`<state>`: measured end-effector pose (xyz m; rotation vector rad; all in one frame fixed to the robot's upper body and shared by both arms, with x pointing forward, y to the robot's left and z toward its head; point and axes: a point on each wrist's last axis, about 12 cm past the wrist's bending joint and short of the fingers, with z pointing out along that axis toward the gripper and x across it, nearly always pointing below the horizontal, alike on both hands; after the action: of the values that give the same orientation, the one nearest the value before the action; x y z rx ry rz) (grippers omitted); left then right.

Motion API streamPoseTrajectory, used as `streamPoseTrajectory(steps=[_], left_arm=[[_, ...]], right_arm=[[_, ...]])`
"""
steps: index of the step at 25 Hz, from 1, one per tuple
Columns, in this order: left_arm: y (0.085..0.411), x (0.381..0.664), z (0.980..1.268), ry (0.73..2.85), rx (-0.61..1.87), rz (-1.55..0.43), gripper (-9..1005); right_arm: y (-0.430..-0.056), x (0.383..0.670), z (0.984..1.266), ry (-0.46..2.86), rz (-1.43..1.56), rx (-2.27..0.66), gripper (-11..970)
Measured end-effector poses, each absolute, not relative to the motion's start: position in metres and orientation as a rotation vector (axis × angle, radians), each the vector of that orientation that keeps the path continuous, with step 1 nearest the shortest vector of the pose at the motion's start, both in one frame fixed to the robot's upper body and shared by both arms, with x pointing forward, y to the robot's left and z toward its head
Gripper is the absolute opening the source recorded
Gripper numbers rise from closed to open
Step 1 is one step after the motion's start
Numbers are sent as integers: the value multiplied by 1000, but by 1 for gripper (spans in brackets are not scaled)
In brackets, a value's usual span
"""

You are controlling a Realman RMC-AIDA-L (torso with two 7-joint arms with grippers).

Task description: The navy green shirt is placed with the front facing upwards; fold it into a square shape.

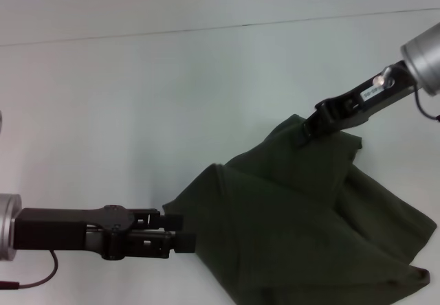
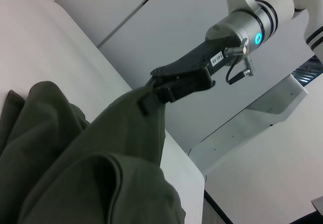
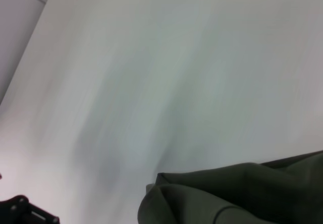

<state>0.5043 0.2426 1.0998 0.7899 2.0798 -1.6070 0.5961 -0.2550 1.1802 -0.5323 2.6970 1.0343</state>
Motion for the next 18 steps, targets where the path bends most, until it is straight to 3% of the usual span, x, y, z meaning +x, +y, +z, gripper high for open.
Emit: streamPoseTrajectory(steps=[10, 18], left_arm=[[242, 506, 1101, 2088, 784, -1610, 812], [243, 504, 1100, 2098, 768, -1615, 812]], right_arm=[[-280, 604, 1192, 2677, 948, -443, 52], [-289, 615, 1182, 2717, 766, -400, 65]])
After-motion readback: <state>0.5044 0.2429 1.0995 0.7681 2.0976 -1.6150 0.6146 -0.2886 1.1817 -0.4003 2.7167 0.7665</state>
